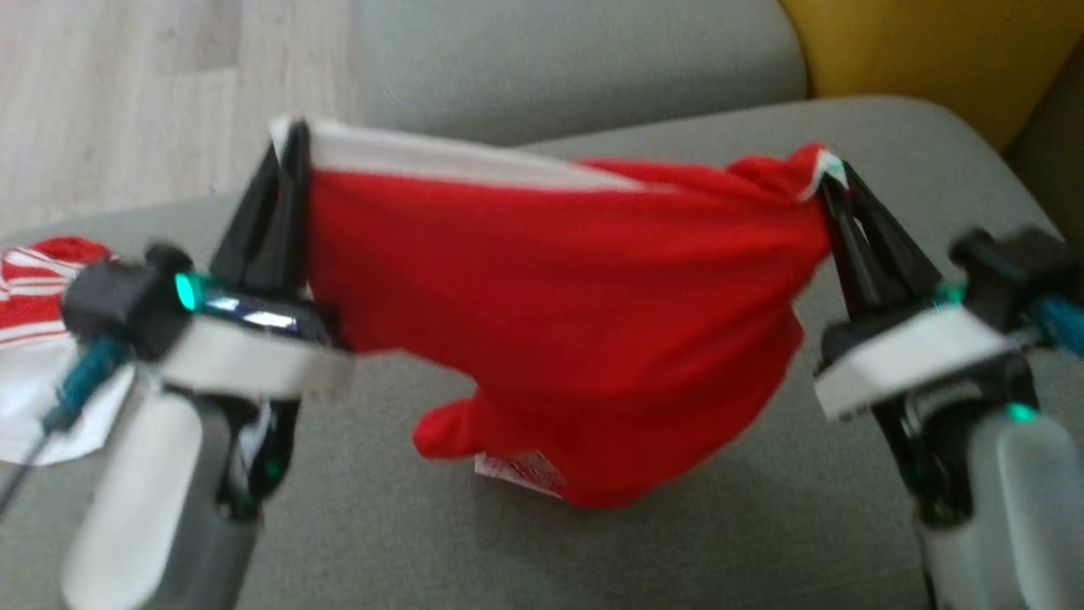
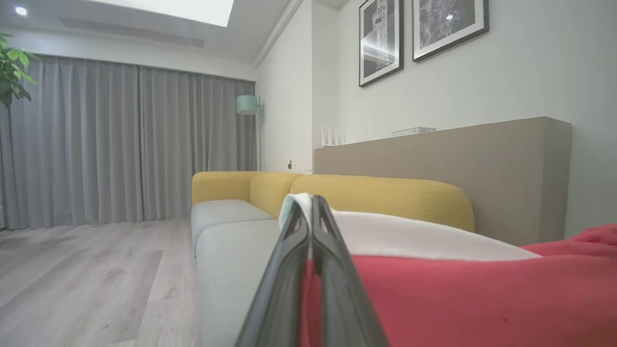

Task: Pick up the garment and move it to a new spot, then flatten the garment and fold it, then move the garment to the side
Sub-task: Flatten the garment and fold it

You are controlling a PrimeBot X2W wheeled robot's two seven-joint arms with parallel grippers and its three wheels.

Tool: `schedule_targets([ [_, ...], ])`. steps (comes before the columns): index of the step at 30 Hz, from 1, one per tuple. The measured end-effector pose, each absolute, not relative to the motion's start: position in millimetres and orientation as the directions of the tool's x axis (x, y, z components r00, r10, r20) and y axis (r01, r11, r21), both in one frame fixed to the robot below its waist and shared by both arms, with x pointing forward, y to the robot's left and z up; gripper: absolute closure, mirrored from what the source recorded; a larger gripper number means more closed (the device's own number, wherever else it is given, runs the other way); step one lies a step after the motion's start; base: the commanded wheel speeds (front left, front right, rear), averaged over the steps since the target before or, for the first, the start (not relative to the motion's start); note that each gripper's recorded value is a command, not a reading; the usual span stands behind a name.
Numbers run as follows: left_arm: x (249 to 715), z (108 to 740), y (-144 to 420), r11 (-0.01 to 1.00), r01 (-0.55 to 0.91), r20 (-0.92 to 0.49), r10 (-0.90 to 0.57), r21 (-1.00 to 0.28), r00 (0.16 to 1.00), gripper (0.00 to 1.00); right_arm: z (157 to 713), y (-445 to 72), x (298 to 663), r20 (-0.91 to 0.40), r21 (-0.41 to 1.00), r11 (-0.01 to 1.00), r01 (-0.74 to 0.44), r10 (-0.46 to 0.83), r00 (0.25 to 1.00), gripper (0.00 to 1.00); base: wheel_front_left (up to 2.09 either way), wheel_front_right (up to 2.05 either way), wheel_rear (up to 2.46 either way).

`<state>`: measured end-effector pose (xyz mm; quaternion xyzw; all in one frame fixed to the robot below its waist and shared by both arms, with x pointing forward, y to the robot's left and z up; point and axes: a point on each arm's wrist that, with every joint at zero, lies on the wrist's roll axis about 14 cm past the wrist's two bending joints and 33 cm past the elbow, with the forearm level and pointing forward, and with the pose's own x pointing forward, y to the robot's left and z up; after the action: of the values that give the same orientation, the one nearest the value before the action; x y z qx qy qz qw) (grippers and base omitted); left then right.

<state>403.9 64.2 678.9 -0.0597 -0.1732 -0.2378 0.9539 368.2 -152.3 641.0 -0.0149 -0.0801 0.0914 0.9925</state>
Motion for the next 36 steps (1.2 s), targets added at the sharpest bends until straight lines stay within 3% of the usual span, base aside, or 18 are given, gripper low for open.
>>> schedule_targets([
  [7,486.3,693.1,65.1,0.879,0.477,0.364,-0.45,0.019,0.815,1.0,654.0,-141.2,459.3,0.163,-0.101,0.973,-0.208,0.222,0.961,1.0,0.0,0.0,0.0],
  [16,578.8,760.6,77.6,0.921,0.381,0.59,-0.354,0.083,0.726,1.0,714.5,-156.7,572.5,0.348,-0.189,0.975,-0.115,0.176,0.921,1.0,0.0,0.0,0.0],
  [20,599.7,731.7,69.9,0.915,0.4,0.564,-0.352,0.042,0.747,1.0,682.0,-153.8,599.1,0.323,-0.171,0.976,-0.135,0.185,0.928,1.0,0.0,0.0,0.0],
  [26,610.9,647.9,63.0,0.905,0.426,0.428,-0.379,-0.016,0.821,1.0,579.6,-139.2,609.6,0.13,-0.162,0.965,-0.209,0.231,0.964,1.0,0.0,0.0,0.0],
  [31,591.4,561.4,63.1,0.897,0.425,0.29,-0.377,-0.123,0.88,1.0,480.6,-142.5,586.2,-0.063,-0.079,0.97,-0.228,0.224,0.973,1.0,0.0,0.0,0.0],
  [36,554.8,540.3,74.1,0.895,0.394,0.284,-0.33,-0.208,0.9,1.0,457.9,-148.2,558.1,-0.088,-0.011,0.978,-0.208,0.206,0.975,1.0,0.0,0.0,0.0],
])
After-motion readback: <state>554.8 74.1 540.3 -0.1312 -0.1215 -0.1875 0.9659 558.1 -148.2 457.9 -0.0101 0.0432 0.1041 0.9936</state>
